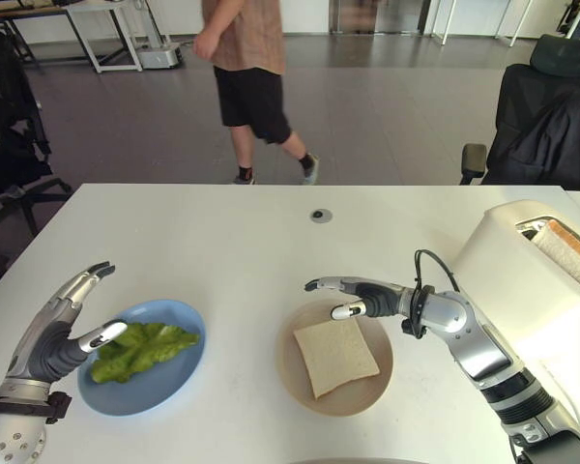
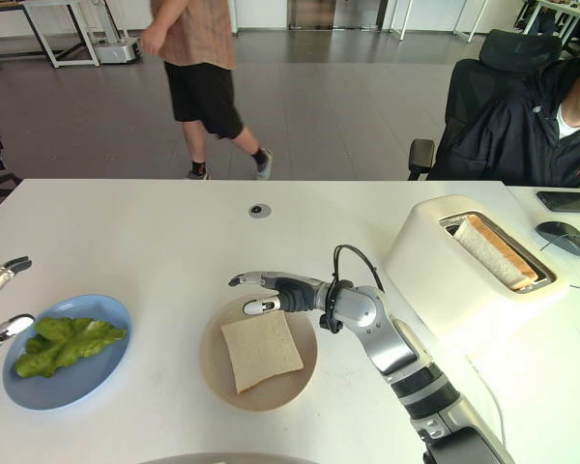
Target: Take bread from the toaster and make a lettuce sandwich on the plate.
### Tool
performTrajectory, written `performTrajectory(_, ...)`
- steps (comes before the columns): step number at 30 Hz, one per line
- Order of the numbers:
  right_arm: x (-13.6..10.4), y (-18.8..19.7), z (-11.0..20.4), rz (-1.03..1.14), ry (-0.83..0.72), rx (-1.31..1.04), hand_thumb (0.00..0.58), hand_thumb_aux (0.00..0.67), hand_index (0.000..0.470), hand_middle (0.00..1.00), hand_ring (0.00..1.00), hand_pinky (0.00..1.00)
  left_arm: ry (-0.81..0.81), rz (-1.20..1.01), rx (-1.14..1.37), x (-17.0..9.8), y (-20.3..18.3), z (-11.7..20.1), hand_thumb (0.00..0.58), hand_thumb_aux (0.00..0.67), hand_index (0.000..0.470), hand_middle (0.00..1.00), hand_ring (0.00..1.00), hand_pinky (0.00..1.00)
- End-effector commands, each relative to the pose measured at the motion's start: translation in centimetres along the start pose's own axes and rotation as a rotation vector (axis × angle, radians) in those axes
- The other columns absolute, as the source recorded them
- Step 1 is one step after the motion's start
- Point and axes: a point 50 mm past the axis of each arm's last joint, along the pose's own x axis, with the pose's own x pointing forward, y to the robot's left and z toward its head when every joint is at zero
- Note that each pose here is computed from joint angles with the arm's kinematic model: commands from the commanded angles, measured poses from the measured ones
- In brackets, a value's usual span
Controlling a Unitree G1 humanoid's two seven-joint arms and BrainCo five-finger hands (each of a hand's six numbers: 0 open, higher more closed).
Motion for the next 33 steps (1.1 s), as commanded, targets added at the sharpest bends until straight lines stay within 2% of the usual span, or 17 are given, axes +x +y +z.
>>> performTrajectory(1, -0.6, -0.6, 0.2, -0.068, -0.019, 0.008, 0.000, 0.000, 0.000, 0.00, 0.00, 0.00, 0.035, -0.120, 0.190, 0.5, -1.9, -1.4, 0.000, 0.000, 0.000, 0.00, 0.00, 0.00)
performTrajectory(2, -0.9, -0.8, 0.3, -0.093, -0.029, 0.021, 0.000, 0.000, 0.000, 0.00, 0.00, 0.00, 0.042, -0.145, 0.217, 0.6, -2.6, -1.8, 0.066, 0.039, 0.028, 0.00, 0.00, 0.00)
performTrajectory(3, -1.1, -0.9, 0.4, -0.113, -0.039, 0.028, 0.000, 0.000, 0.000, 0.00, 0.00, 0.00, 0.054, -0.179, 0.253, 0.7, -3.4, -2.3, 0.179, 0.113, 0.079, 0.00, 0.00, 0.00)
performTrajectory(4, -1.3, -1.0, 0.4, -0.130, -0.045, 0.041, 0.000, 0.000, 0.000, 0.00, 0.00, 0.00, 0.063, -0.210, 0.285, 0.7, -4.1, -2.7, 0.179, 0.113, 0.079, 0.00, 0.00, 0.00)
performTrajectory(6, -1.6, -1.1, 0.2, -0.151, -0.045, 0.055, 0.000, 0.000, 0.000, 0.00, 0.00, 0.00, 0.080, -0.261, 0.344, 0.5, -5.1, -3.6, 0.265, 0.176, 0.123, 0.00, 0.00, 0.00)
performTrajectory(8, -1.8, -1.2, -0.1, -0.163, -0.038, 0.062, 0.000, 0.000, 0.000, 0.00, 0.00, 0.00, 0.091, -0.287, 0.376, 0.3, -5.6, -4.1, 0.275, 0.184, 0.129, 0.00, 0.00, 0.00)
performTrajectory(9, -1.8, -1.2, -0.2, -0.166, -0.036, 0.064, 0.000, 0.000, 0.000, 0.00, 0.00, 0.00, 0.092, -0.292, 0.382, 0.3, -5.7, -4.3, 0.313, 0.215, 0.151, 0.00, 0.00, 0.00)
performTrajectory(11, -1.8, -1.1, -0.4, -0.169, -0.027, 0.064, 0.000, 0.000, 0.000, 0.00, 0.00, 0.00, 0.087, -0.303, 0.378, 0.3, -5.8, -4.4, 0.468, 0.376, 0.264, 0.00, 0.00, 0.00)
performTrajectory(14, -1.7, -1.1, -0.8, -0.182, -0.003, 0.048, 0.000, 0.000, 0.000, 0.00, 0.00, 0.00, 0.083, -0.306, 0.378, 0.2, -5.8, -4.4, 0.466, 0.373, 0.262, 0.00, 0.00, 0.00)
performTrajectory(15, -1.6, -1.1, -0.8, -0.184, -0.004, 0.049, 0.000, 0.000, 0.000, 0.00, 0.00, 0.00, 0.083, -0.309, 0.376, 0.2, -5.8, -4.4, 0.449, 0.352, 0.247, 0.00, 0.00, 0.00)
performTrajectory(24, -1.5, -1.0, -0.5, -0.180, -0.024, 0.056, 0.000, 0.000, 0.000, 0.00, 0.00, 0.00, 0.093, -0.329, 0.376, -0.2, -6.2, -4.7, 0.491, 0.407, 0.286, 0.00, 0.00, 0.00)
performTrajectory(26, -1.4, -1.0, -0.4, -0.178, -0.029, 0.057, 0.000, 0.000, 0.000, 0.00, 0.00, 0.00, 0.096, -0.332, 0.375, -0.3, -6.3, -4.7, 0.538, 0.489, 0.343, 0.00, 0.00, 0.00)
performTrajectory(28, -1.4, -1.0, -0.3, -0.179, -0.031, 0.058, 0.000, 0.000, 0.000, 0.00, 0.00, 0.00, 0.096, -0.334, 0.373, -0.3, -6.4, -4.7, 0.557, 0.536, 0.376, 0.00, 0.00, 0.00)
performTrajectory(29, -1.4, -1.0, -0.3, -0.180, -0.031, 0.058, 0.000, 0.000, 0.000, 0.00, 0.00, 0.00, 0.095, -0.335, 0.372, -0.2, -6.5, -4.7, 0.570, 0.583, 0.409, 0.00, 0.00, 0.00)
performTrajectory(33, -1.4, -1.1, -0.3, -0.186, -0.035, 0.060, 0.000, 0.000, 0.000, 0.00, 0.00, 0.00, 0.091, -0.337, 0.370, -0.1, -6.6, -4.7, 0.580, 0.667, 0.468, 0.00, 0.00, 0.00)
